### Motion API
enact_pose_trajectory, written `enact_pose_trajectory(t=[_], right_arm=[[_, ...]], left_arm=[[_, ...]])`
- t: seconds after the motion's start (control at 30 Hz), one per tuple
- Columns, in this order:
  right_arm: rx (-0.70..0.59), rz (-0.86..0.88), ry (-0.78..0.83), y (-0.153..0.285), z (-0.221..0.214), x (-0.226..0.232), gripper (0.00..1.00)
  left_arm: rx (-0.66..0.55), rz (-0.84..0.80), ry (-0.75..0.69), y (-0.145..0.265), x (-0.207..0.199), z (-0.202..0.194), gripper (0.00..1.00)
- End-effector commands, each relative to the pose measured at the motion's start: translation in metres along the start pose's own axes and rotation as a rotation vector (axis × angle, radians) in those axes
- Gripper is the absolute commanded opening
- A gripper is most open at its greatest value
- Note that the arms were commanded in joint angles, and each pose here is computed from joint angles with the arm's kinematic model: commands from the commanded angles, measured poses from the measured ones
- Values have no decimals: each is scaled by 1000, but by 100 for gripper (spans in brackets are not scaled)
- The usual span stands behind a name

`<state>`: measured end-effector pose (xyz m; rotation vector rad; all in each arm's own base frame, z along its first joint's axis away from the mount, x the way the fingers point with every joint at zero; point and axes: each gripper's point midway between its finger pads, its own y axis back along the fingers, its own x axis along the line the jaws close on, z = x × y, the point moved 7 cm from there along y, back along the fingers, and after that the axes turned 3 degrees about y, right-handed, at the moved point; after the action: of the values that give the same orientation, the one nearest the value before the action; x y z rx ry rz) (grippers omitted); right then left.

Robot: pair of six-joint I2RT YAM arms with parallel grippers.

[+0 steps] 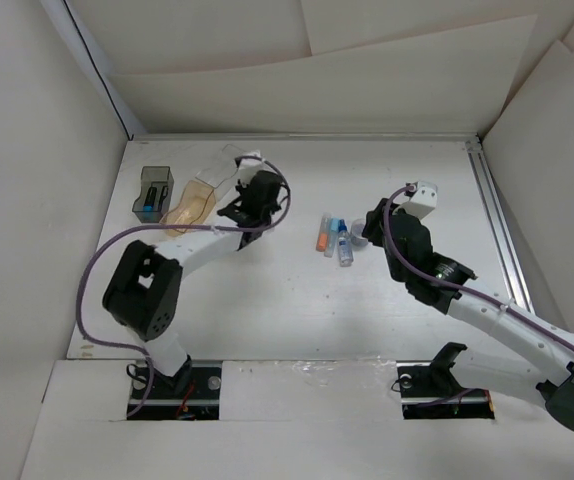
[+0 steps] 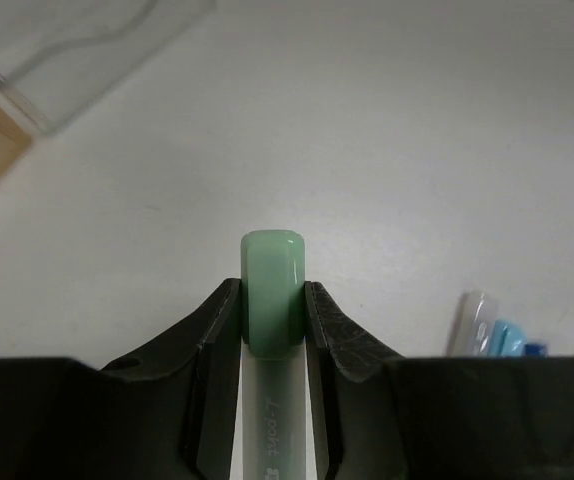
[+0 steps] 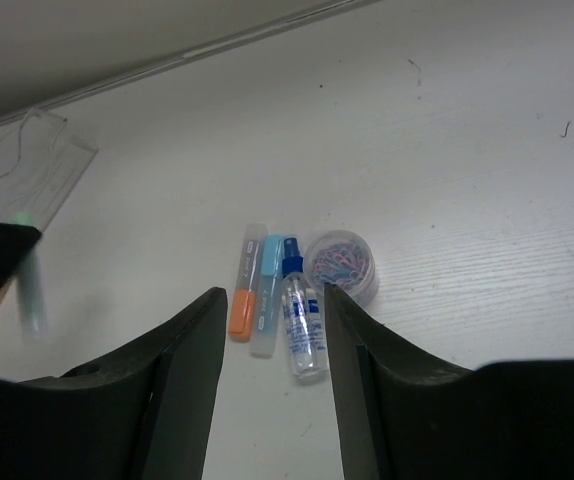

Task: Sort the stationery into containers
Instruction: Pick up the pen from the center of the board, then place the pen in the storage box.

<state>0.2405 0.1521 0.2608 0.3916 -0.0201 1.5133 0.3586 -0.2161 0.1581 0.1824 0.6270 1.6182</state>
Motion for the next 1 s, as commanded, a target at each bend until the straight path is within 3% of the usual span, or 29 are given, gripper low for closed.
enact_pose_trajectory(t=[0.0,0.27,0.4,0.47,0.67,0.97], right_arm=[[-55,16,-44,2,21,6,50],[-55,16,-44,2,21,6,50],[-61,19,-50,4,23,5,50],[-68,23,-58,6,26,4,50],[-77,27,-66,9,28,2,50],[-77,27,-66,9,28,2,50]], left_arm=[[-99,-11,72,12,20,54,7],[-219,67,131,-17,95,139,8],[-240,125,-91,-29,102,158,10],[-224,153,-201,-32,106,161,10],[-206,184,-269,-39,133,167,10],[-104,285,-441,-65,158,128,8]])
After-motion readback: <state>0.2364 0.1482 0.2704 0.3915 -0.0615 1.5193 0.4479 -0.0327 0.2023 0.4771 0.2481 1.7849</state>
